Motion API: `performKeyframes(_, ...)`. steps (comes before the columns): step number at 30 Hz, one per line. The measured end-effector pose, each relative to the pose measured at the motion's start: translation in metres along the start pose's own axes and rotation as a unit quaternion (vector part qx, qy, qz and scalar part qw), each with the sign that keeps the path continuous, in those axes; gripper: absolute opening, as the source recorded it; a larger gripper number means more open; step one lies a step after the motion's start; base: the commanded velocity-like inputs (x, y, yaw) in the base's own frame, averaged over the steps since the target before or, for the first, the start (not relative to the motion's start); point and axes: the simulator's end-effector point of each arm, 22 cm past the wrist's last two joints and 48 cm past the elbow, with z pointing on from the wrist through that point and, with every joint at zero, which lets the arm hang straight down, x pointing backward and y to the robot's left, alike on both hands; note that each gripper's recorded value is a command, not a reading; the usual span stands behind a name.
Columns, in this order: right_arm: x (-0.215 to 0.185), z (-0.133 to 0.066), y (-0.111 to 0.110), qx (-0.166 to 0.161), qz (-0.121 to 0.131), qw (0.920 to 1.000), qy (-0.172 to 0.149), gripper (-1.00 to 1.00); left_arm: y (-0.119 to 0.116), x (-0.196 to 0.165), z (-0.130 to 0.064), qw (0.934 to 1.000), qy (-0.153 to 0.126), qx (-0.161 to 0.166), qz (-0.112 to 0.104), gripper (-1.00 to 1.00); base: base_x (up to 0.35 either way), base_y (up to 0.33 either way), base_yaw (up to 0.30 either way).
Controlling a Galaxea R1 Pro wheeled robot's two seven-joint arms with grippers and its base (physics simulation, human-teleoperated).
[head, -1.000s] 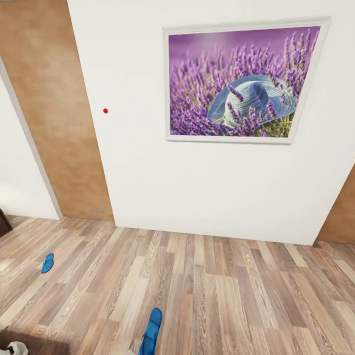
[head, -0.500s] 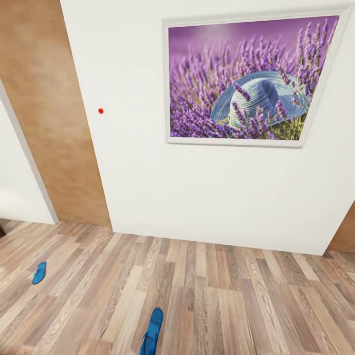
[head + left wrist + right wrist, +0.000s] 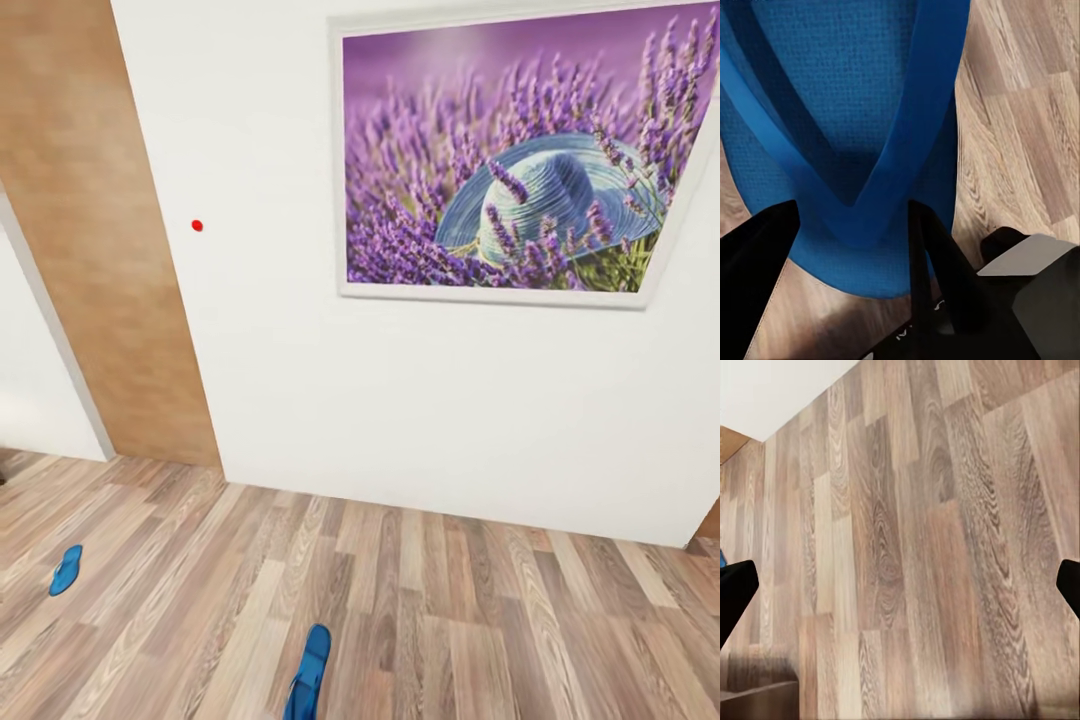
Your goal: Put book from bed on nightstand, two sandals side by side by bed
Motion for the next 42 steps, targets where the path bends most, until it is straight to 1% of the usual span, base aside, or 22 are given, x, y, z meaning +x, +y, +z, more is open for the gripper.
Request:
performKeyframes(13,0.0,0.0001,-0.0001,0.0,0.0,1.0,0.0,1.0,-0.0001,0.0,0.0,1.0,0.0,0.0,0.0,-1.0,0.318,-0.11,0.224)
performKeyframes(23,-0.0003,0.0,-0.0003,0.001,0.0,1.0,0.0,1.0,-0.0004,-0.0002,0.0002,1.0,0.0,0.0,0.0,-1.0,0.302,-0.103,0.103)
performKeyframes(30,-0.0003,0.0002,-0.0005,0.001,0.0,1.0,0.0,1.0,0.0003,-0.0001,0.0003,1.0,0.0,0.0,-0.001,-1.0,0.063,-0.015,0.043)
performKeyframes(42,-0.0004,0.0005,-0.0001,0.0,0.0,1.0,0.0,1.0,-0.0002,0.0005,0.0004,1.0,0.0,0.0,-0.001,-1.0,0.002,0.0,0.219)
